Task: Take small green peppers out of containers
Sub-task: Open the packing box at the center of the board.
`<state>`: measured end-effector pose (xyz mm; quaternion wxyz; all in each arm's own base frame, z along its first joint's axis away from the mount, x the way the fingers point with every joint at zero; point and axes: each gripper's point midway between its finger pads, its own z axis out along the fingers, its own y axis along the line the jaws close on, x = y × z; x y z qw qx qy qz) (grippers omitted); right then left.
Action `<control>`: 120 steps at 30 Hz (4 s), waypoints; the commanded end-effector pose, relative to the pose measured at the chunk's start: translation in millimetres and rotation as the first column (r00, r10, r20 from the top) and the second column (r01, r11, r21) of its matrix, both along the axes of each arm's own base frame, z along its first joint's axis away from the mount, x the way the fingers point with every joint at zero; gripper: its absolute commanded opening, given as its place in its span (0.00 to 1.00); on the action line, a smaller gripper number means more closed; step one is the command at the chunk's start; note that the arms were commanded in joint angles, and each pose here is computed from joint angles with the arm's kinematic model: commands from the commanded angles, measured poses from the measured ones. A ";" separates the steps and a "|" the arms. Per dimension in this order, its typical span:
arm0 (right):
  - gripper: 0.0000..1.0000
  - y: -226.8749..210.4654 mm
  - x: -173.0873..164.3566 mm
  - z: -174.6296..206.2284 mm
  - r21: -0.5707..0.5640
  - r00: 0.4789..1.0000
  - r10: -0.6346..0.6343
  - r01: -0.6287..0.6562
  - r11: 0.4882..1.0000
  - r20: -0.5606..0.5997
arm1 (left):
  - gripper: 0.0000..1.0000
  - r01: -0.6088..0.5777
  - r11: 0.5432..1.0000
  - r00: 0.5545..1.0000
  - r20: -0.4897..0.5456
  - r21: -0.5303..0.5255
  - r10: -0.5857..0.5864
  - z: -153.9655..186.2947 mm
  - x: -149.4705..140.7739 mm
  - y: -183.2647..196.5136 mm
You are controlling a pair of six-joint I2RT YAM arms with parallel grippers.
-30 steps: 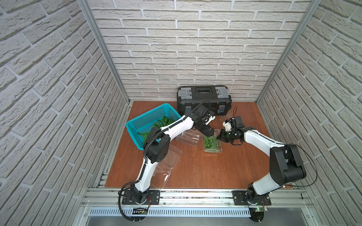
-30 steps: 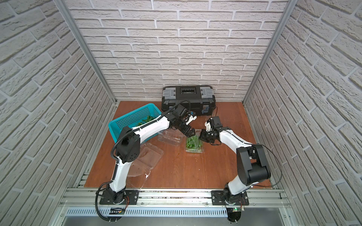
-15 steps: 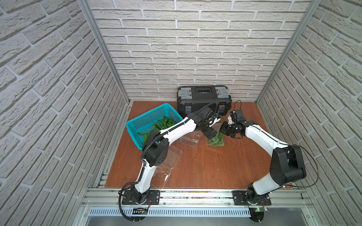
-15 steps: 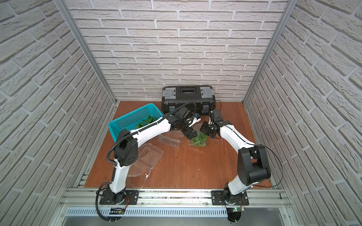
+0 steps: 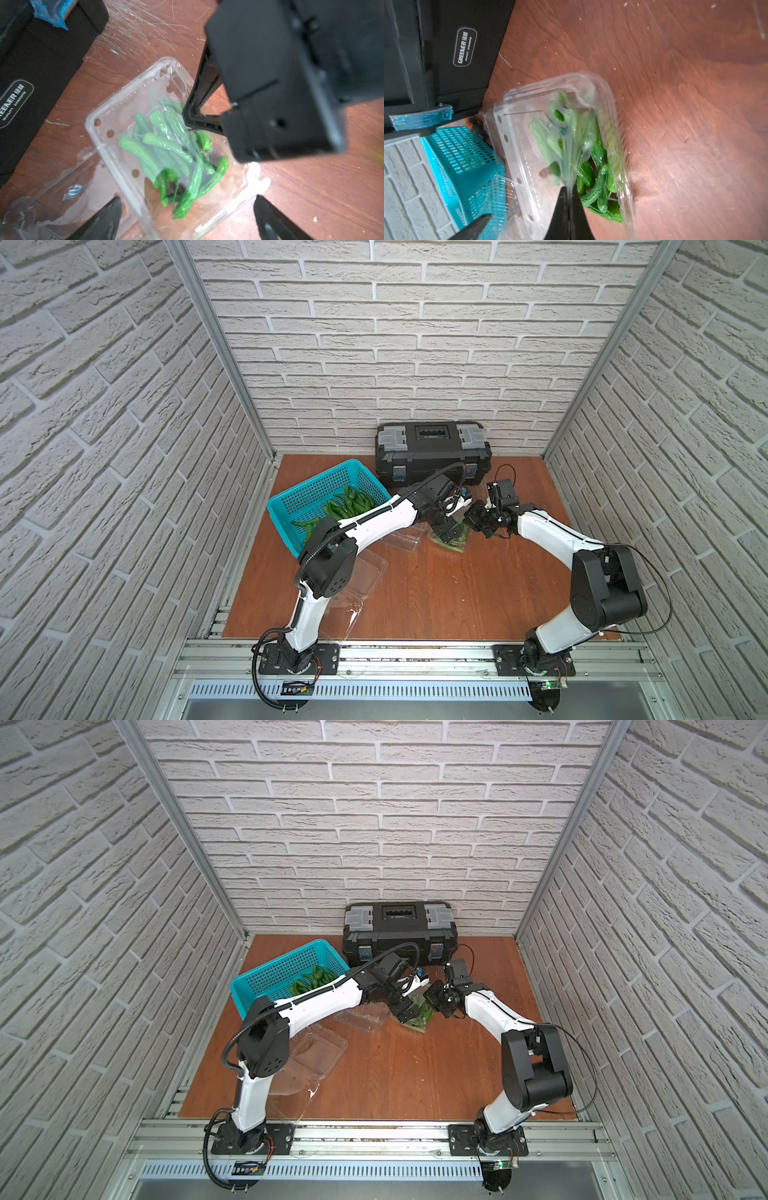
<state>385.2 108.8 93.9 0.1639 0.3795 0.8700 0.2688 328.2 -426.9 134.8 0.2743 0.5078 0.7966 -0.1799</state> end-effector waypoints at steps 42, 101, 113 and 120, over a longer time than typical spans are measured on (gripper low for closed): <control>0.06 38.5 2.6 8.4 0.229 0.999 0.036 -0.040 0.973 0.024 | 0.59 -0.202 0.967 0.869 0.483 0.156 0.104 -0.6 52.4 16.6; 0.60 7.1 -26.9 65.1 -0.213 0.883 0.373 -0.321 0.923 0.285 | 0.00 -0.137 0.988 0.948 0.301 0.078 0.107 -11.4 39.7 7.4; 0.60 1.6 -6.7 26.8 -0.170 0.922 0.330 -0.299 0.939 0.203 | 0.00 -0.122 0.990 0.951 0.294 0.067 0.097 -5.3 36.3 4.4; 0.60 -0.1 6.9 7.4 -0.157 0.932 0.322 -0.297 0.942 0.164 | 0.00 -0.107 0.993 0.952 0.295 0.059 0.085 -0.2 35.6 1.4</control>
